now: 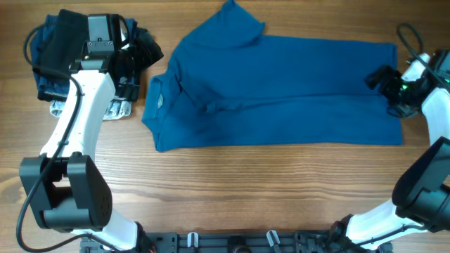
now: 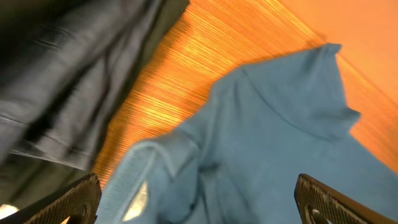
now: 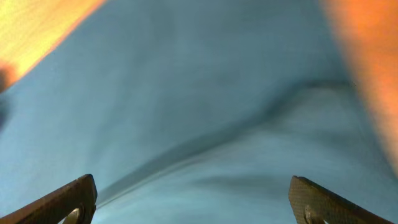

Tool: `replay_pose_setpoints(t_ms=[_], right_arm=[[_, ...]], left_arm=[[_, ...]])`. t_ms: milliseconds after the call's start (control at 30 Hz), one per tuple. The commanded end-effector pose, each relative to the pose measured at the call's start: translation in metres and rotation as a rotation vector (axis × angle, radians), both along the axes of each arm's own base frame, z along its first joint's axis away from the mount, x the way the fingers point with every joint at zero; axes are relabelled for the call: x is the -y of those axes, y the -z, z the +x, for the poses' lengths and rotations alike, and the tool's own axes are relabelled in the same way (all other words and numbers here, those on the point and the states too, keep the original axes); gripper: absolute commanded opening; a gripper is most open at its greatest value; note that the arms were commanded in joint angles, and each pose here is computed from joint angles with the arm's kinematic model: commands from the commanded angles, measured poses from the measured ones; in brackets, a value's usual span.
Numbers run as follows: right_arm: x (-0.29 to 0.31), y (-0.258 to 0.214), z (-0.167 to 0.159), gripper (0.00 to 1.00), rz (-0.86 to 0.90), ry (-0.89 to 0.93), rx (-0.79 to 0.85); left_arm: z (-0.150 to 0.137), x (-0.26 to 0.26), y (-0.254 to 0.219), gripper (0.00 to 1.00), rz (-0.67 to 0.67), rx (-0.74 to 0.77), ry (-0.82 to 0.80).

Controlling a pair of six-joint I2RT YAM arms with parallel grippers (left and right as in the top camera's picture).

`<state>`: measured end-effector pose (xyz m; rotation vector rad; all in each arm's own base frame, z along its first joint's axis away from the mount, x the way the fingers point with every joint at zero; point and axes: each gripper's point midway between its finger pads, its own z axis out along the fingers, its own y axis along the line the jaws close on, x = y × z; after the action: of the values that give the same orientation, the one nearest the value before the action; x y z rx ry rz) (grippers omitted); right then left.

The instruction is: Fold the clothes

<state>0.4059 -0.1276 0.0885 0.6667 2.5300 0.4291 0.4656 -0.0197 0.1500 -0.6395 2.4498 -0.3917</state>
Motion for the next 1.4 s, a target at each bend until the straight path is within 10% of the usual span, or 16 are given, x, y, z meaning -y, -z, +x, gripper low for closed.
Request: replay_pose_setpoints(t_ms=[0,500,1367], right_arm=[[-0.097,-0.022,0.02,0.93,0.065,-0.422,0.161],[-0.4,-0.01,-0.03,0.64,-0.528,-1.724,0.617],[-0.431,0.062,-0.022,0.63,-0.473,-1.834,0.68]], left_arm=[[0.003,-0.036,-0.011,1.0,0.125,0.033,-0.075],[0.003,-0.033,-0.011,1.0,0.08,0.03,-0.054],[0.003,-0.033,-0.011,1.0,0.08,0.03,-0.054]])
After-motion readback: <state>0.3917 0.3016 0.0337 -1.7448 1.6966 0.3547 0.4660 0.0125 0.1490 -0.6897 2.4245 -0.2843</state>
